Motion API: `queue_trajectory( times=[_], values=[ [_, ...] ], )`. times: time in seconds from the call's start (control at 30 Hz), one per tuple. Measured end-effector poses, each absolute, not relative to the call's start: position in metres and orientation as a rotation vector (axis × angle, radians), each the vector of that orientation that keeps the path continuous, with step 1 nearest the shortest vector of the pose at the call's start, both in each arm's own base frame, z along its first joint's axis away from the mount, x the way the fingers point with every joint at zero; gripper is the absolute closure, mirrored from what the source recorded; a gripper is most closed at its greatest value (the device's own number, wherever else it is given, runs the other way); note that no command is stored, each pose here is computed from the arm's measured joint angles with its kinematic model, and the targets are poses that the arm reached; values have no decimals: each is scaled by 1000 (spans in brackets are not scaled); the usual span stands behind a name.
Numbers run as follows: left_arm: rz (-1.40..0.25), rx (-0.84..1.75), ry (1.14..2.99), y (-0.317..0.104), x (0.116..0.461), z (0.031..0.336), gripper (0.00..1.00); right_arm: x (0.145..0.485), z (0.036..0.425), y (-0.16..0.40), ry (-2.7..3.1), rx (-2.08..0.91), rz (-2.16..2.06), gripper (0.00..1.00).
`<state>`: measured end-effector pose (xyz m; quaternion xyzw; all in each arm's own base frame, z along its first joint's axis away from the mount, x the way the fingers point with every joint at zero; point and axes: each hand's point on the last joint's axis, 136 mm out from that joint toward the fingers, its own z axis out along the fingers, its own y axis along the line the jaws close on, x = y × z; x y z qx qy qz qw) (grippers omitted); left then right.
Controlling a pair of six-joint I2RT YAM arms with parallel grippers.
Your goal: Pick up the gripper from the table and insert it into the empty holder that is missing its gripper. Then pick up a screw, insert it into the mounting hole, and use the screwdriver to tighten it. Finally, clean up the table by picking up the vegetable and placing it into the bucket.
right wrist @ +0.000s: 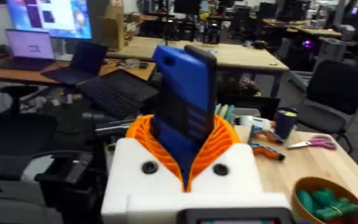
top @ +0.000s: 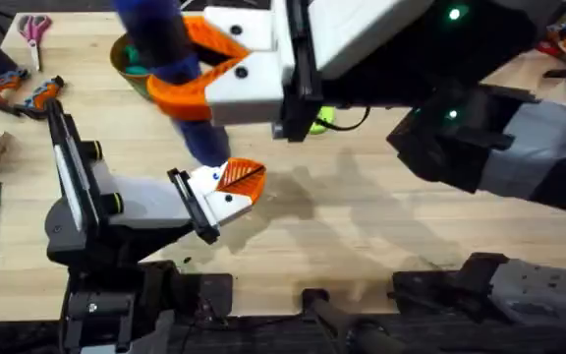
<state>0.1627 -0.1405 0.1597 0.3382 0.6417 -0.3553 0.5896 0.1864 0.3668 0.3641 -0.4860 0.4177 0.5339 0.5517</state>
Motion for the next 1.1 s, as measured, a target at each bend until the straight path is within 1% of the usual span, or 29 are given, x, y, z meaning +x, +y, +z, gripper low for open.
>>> queue_trajectory(
  times=[0.23,0.83,1.1],
  values=[
    [-827,787,1494,-140,163,160,995,171,366,374,959,-1174,1294,975],
    [-827,788,1494,-140,163,160,995,172,363,374,949,-1190,1266,975],
    [-827,788,1494,-140,163,160,995,176,352,379,967,-1201,1260,975]
  ],
)
